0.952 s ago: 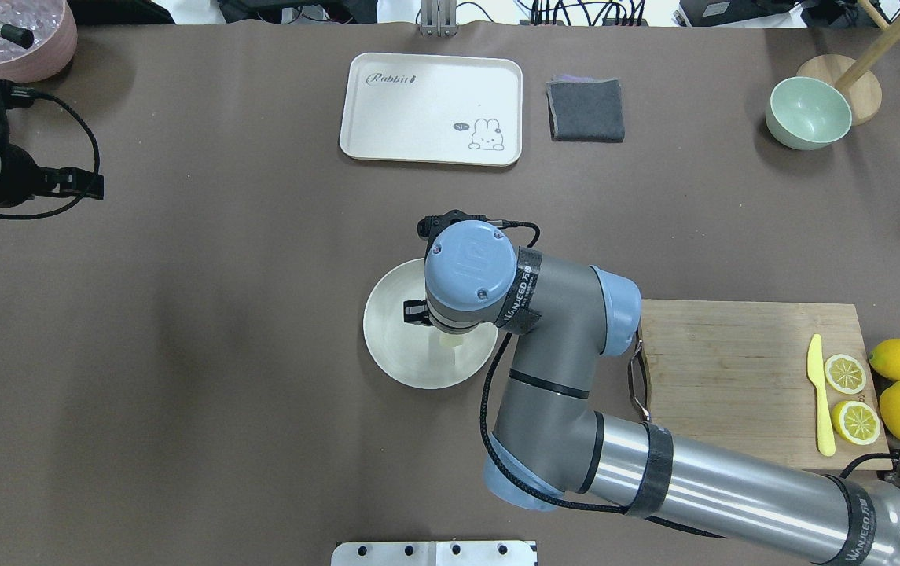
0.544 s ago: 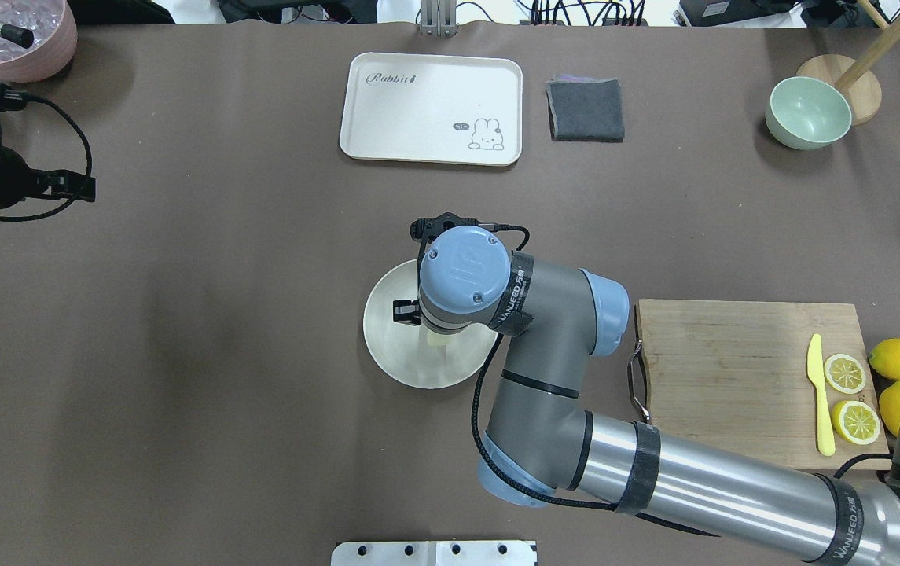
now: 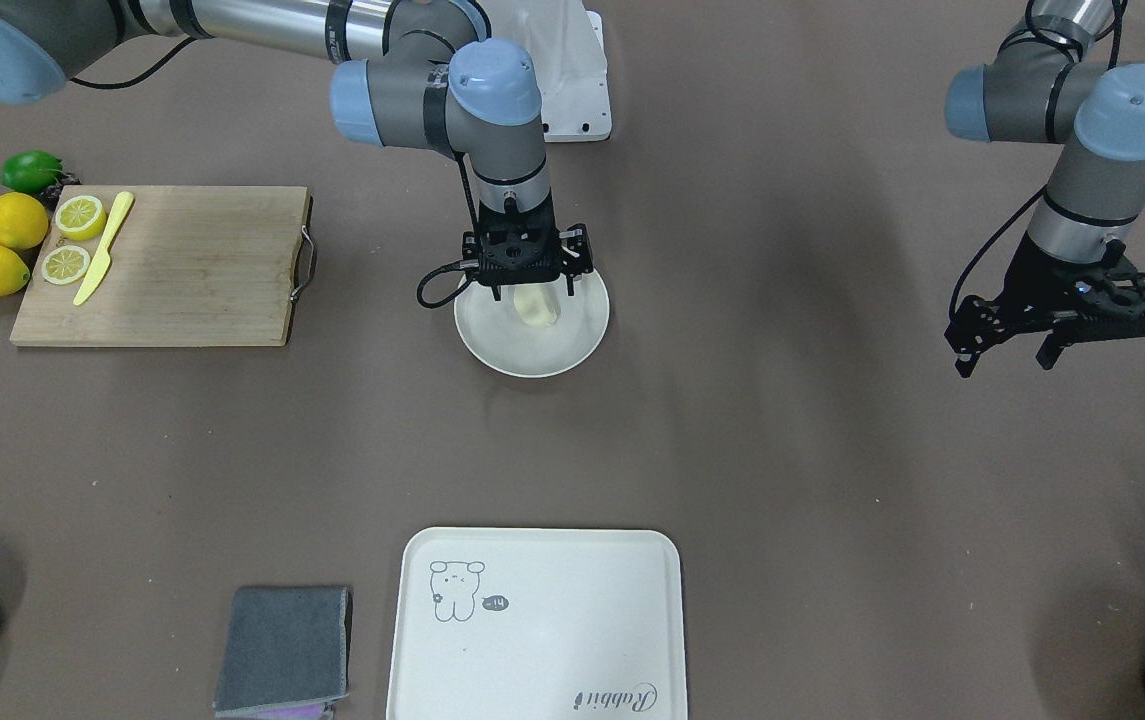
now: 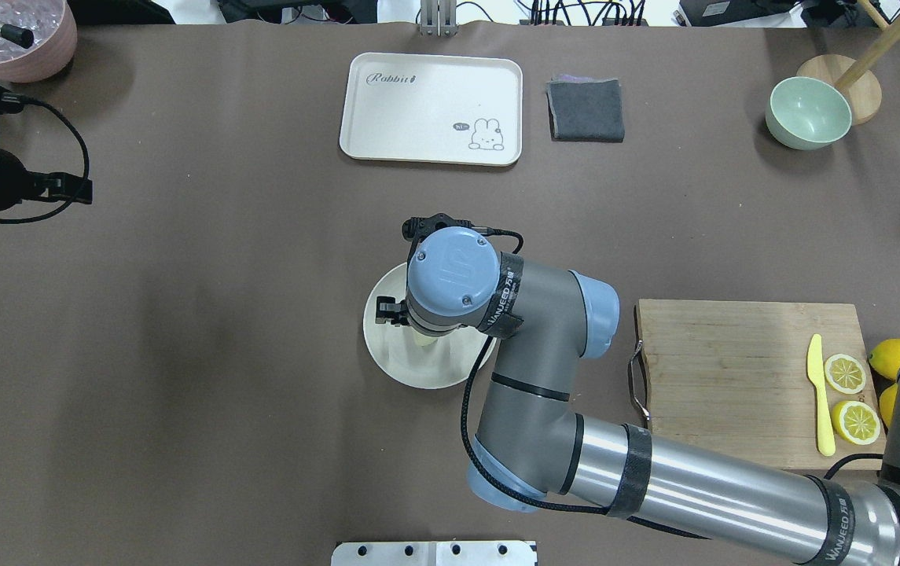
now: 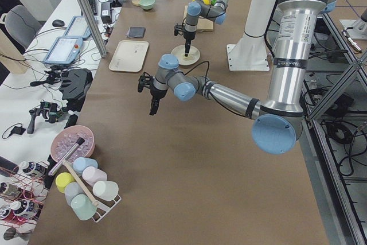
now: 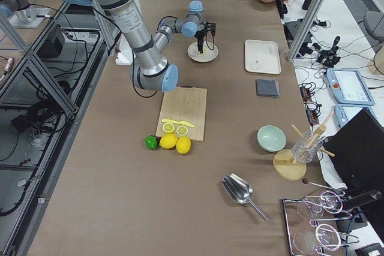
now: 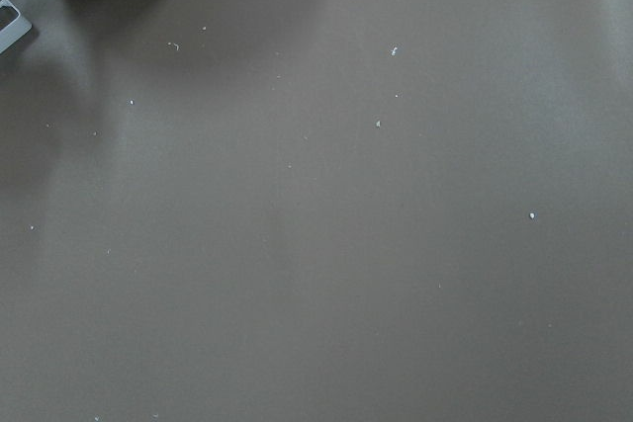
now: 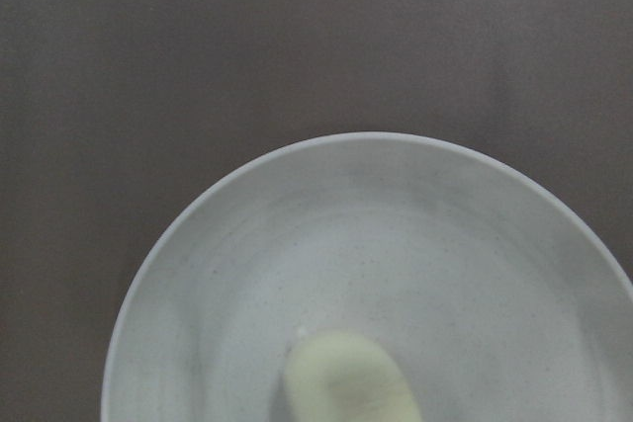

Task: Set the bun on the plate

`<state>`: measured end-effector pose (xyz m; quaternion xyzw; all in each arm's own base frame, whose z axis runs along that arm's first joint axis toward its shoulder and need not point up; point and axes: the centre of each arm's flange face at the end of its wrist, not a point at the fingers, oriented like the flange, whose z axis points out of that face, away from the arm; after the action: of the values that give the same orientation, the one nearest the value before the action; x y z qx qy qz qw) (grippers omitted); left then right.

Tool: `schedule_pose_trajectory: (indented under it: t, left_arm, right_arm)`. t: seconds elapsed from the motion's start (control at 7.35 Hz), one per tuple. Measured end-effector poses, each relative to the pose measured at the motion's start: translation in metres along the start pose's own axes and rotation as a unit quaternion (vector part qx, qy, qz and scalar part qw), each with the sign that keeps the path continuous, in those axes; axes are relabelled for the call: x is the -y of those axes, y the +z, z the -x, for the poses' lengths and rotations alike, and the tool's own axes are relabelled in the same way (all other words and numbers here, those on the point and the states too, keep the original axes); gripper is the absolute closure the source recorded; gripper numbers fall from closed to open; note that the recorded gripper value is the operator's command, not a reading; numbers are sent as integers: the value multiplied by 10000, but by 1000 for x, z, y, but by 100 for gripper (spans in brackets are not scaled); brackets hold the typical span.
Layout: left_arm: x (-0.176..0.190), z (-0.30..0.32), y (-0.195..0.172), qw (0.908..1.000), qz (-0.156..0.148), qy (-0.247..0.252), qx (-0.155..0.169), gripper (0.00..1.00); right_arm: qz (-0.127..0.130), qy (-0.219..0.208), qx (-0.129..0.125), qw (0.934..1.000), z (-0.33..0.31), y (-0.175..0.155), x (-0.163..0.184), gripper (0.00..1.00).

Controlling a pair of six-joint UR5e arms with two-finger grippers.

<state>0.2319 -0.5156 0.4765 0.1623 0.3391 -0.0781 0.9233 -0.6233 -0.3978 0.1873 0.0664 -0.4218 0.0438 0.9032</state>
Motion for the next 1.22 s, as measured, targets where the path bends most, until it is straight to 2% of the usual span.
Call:
schedule_pose_trajectory:
  t: [0.27, 0.54, 0.68, 0.95, 1.22]
  left_arm:
    - [-4, 3, 2, 10000, 81, -5, -13, 2]
    - [-16, 40, 3, 9989, 425, 210, 14, 2]
    - [-11, 77, -5, 9971, 526, 534, 89, 2]
    - [18, 167, -45, 9928, 690, 950, 257, 2]
    - [35, 243, -87, 9927, 698, 871, 464, 2]
  right_arm:
    - [1, 105, -173, 9998, -12, -24, 21, 0]
    - [212, 131, -508, 9984, -57, -90, 47, 0]
    - [319, 29, -691, 9971, -102, -120, 61, 0]
    - [514, -353, -824, 9946, -222, -164, 98, 0]
    - [770, -745, -847, 9906, -348, -194, 133, 0]
